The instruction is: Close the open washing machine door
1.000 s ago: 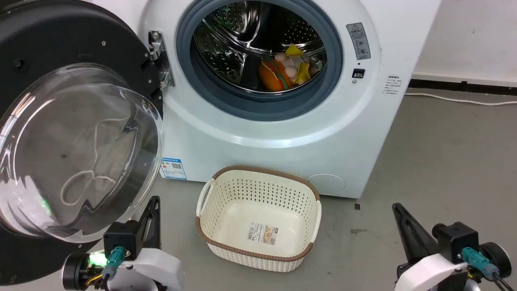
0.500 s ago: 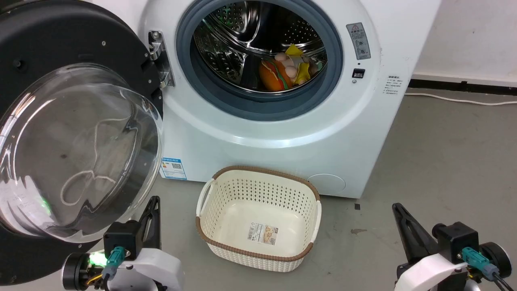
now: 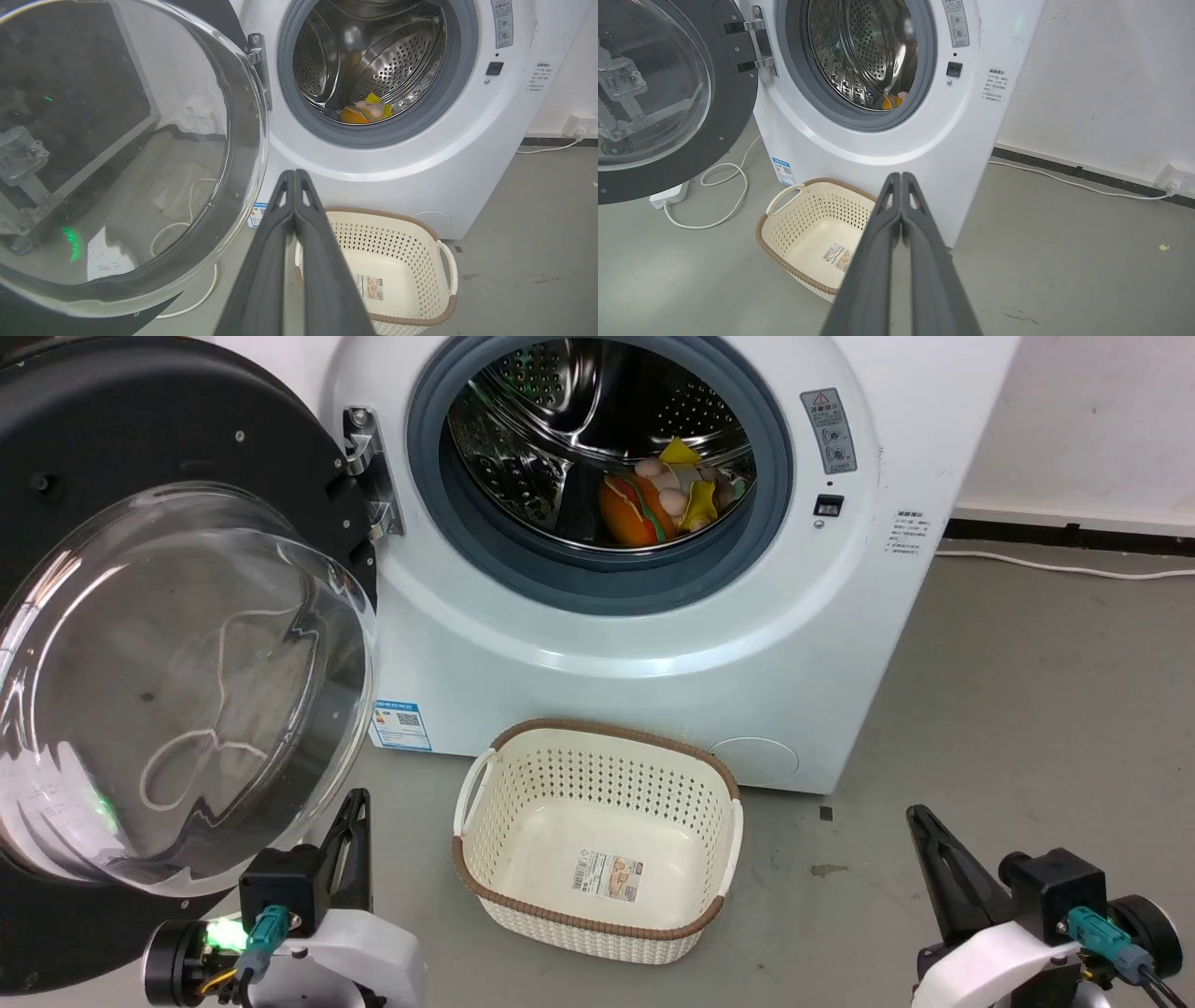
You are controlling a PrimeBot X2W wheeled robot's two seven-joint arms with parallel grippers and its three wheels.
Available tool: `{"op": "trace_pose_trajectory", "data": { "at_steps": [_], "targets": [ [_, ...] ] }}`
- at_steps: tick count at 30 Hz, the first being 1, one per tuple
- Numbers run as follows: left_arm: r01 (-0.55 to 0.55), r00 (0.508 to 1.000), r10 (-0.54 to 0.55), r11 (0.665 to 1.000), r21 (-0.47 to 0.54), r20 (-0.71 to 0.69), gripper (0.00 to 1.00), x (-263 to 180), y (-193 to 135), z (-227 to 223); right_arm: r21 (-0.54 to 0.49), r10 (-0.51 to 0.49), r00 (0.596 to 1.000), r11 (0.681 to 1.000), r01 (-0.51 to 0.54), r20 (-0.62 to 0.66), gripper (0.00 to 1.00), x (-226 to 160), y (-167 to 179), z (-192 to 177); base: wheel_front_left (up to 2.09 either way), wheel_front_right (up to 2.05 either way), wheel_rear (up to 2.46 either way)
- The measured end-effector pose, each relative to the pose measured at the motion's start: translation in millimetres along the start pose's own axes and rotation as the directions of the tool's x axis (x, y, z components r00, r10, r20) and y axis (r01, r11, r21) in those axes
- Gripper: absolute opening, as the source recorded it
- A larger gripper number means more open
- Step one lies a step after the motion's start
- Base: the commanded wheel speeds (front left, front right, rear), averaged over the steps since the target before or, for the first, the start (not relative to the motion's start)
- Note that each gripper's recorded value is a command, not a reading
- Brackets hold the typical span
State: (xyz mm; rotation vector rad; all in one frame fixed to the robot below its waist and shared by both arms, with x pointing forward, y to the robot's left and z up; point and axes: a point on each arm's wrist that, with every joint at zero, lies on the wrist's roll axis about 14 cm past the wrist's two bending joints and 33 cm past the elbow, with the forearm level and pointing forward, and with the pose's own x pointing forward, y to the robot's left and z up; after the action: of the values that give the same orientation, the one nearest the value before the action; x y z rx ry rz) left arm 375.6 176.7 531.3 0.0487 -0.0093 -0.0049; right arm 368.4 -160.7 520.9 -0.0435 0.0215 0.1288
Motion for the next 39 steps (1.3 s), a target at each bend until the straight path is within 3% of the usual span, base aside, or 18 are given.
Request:
{"op": "trace_pose_trajectory", "data": {
  "at_steps": [11, 12, 39],
  "targets": [
    [0.000, 1.000, 0.000, 1.000, 0.000, 0.000, 0.00, 0.0, 0.1, 0.0, 0.000, 0.000, 1.000, 1.000, 0.000, 0.000, 0.00, 0.0, 0.1, 0.0, 0.00, 0.00, 0.00],
    [0.000, 1.000, 0.000, 1.000, 0.000, 0.000, 1.00, 0.1, 0.0, 0.0, 0.000, 0.000, 1.000, 1.000, 0.000, 0.000, 1.00, 0.0, 0.1, -0.1, 0.00, 0.00, 0.00],
    [-0.033, 0.999, 0.033, 0.999, -0.001, 0.044, 1.00, -9.4, 12.7, 6.9, 0.027, 0.044, 0.998, 0.999, -0.045, 0.046, 1.00, 8.4, 13.8, 6.8, 0.00, 0.00, 0.00]
  ]
}}
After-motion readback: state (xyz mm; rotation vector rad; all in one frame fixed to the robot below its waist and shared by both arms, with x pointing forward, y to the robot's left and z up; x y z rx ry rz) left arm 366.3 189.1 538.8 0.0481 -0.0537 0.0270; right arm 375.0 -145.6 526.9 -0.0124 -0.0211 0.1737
